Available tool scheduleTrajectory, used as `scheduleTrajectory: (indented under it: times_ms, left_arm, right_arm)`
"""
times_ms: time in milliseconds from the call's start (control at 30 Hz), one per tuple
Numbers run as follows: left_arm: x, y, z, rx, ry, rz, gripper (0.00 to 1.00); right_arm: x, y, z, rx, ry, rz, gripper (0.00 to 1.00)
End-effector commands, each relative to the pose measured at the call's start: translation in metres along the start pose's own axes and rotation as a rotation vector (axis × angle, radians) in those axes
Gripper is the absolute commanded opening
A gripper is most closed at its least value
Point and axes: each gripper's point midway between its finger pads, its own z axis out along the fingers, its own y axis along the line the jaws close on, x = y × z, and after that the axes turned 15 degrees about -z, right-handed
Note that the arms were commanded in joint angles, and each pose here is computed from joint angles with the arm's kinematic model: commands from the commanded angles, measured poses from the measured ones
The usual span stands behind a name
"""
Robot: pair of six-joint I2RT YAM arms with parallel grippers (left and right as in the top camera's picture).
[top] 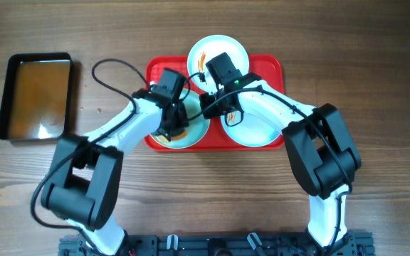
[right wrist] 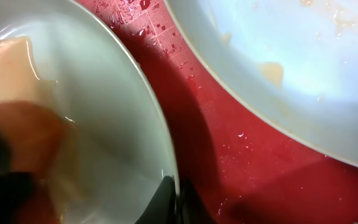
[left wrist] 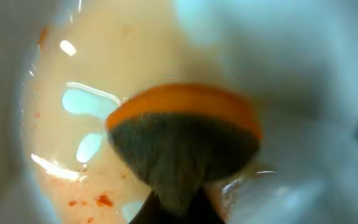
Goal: Clean dirty plates on tray and stack at the side
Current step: 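Scrub the lower-left plate with the sponge in the left gripper, then return the sponge with the left gripper to the black tray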
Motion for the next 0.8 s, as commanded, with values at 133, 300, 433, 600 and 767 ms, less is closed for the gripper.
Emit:
scheduleTrajectory:
  times_ms: [133,300,433,600,767]
  left_arm:
    - [-0.011,0.057,0.010,-0.247,-0.134,-0.002,0.04]
    - [-0.046,0.073,-0.015,-0.379,-0.319,0.105,0.04]
    - [-0.066,0.070,-0.050,-0.375,-0.445,0.102,0.04]
    - [-0.080,0.057,-0.112,-0.186,-0.545,0.011,0.04]
    - [-0.118,0.100,-0.168,0.049,-0.572,-0.244,0.04]
  right_arm:
    - [0.024,-0.012,0.018,0.037,0.080,-0.002,0.04]
    - [0.024,-0.012,0.018,0.037,0.081,-0.002,0.04]
    - [0.024,-0.012,0.018,0.037,0.081,-0.002,0.04]
    - [0.017,-0.007,0.008,0.032,0.088,-0.006,0.04]
    - [-0.026,0.010,-0.038,0.040,0.022,-0.044,0.04]
